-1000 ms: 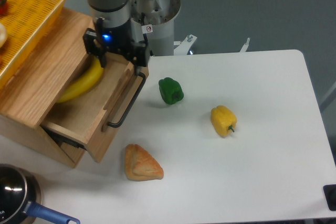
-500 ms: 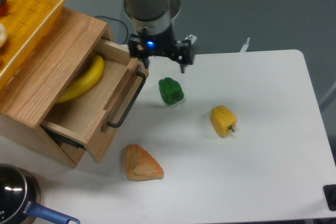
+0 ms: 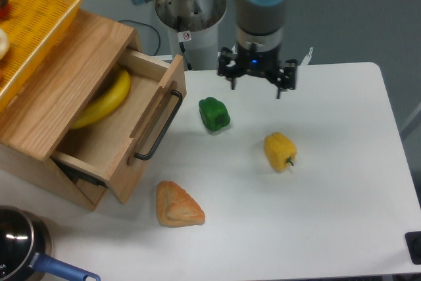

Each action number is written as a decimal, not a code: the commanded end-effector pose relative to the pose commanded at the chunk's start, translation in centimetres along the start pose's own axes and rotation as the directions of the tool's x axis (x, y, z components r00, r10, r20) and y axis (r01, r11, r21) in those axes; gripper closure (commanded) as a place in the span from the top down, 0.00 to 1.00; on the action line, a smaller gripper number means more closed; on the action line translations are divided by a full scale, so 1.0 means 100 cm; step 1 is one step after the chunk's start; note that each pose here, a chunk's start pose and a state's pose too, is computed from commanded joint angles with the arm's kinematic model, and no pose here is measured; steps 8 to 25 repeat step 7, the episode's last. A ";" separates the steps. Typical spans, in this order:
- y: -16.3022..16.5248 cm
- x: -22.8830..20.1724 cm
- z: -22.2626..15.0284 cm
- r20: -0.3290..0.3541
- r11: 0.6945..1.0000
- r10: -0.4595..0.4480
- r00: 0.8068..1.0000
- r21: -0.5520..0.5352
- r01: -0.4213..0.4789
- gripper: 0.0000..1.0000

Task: Place the banana in the top drawer

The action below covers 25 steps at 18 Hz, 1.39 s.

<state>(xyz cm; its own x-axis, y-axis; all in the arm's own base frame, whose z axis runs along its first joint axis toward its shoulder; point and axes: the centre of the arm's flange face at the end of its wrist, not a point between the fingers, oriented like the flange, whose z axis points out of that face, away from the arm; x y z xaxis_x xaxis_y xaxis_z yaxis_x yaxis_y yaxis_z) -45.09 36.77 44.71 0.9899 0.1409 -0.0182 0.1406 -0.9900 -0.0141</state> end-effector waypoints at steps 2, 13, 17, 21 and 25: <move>0.002 -0.020 0.013 0.009 1.000 0.009 1.000 0.009 -0.009 1.00; -0.007 -0.062 0.050 0.031 1.000 -0.012 0.999 0.025 0.012 1.00; -0.007 -0.062 0.050 0.031 1.000 -0.012 0.999 0.025 0.012 1.00; -0.007 -0.062 0.050 0.031 1.000 -0.012 0.999 0.025 0.012 1.00; -0.007 -0.062 0.050 0.031 1.000 -0.012 0.999 0.025 0.012 1.00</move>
